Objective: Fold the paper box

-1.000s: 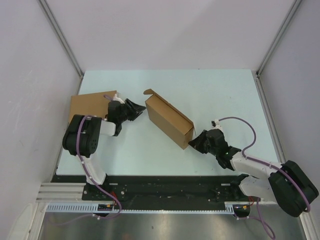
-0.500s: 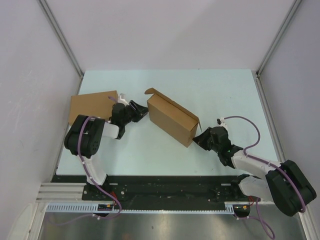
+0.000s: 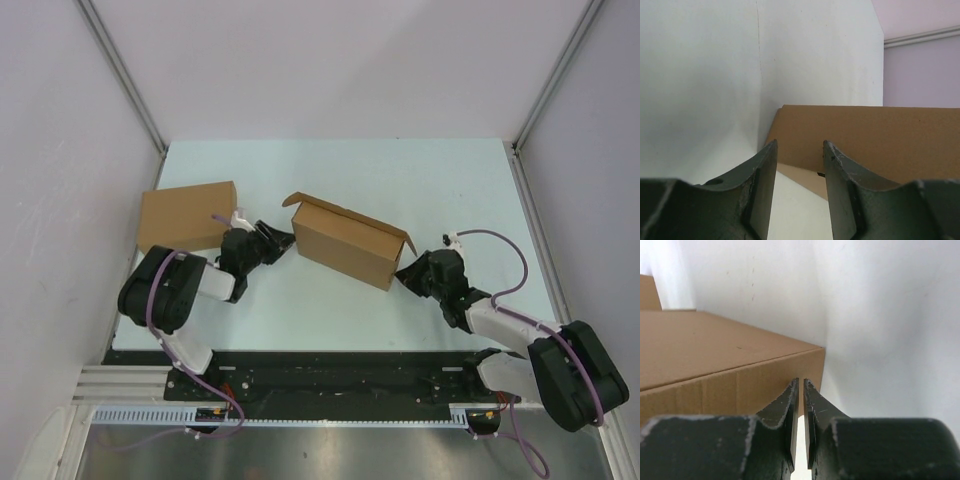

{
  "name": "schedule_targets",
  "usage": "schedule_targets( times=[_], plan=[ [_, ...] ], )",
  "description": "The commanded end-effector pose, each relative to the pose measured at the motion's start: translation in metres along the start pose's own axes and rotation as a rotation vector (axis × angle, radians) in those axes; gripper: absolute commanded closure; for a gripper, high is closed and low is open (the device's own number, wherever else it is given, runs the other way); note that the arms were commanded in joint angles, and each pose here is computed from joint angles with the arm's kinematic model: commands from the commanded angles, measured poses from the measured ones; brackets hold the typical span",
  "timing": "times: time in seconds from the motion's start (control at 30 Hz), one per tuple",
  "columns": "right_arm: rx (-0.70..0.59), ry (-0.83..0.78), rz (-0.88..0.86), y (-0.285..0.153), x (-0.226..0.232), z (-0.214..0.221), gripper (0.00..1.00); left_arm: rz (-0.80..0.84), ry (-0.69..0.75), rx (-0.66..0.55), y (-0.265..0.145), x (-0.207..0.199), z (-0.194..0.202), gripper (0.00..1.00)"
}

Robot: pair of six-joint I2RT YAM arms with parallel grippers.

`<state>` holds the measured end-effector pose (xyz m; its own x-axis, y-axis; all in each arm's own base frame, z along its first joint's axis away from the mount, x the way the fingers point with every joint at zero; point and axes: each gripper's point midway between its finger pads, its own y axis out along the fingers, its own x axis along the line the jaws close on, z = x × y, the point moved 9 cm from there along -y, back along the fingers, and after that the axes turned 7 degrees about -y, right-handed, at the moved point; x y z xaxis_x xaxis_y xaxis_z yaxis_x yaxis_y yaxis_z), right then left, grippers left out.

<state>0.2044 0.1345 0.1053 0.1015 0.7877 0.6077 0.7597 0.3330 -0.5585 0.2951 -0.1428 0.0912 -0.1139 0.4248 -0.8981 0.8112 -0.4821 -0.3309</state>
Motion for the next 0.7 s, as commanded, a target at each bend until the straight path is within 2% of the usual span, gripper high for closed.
schedule_targets(
  times=[0.0,0.4,0.67],
  plan=[
    [-0.020,-0.023,-0.014,0.003,0.000,-0.009,0.87,0.054,0.019,0.000,-0.014,-0.018,0.011,0.53],
    [-0.064,-0.030,0.033,0.006,-0.014,-0.025,0.86,-0.088,0.012,-0.076,-0.059,0.008,0.032,0.53],
    [-0.060,-0.074,0.038,0.004,-0.011,-0.032,0.85,-0.128,0.010,-0.120,-0.069,0.016,0.033,0.53]
  ],
)
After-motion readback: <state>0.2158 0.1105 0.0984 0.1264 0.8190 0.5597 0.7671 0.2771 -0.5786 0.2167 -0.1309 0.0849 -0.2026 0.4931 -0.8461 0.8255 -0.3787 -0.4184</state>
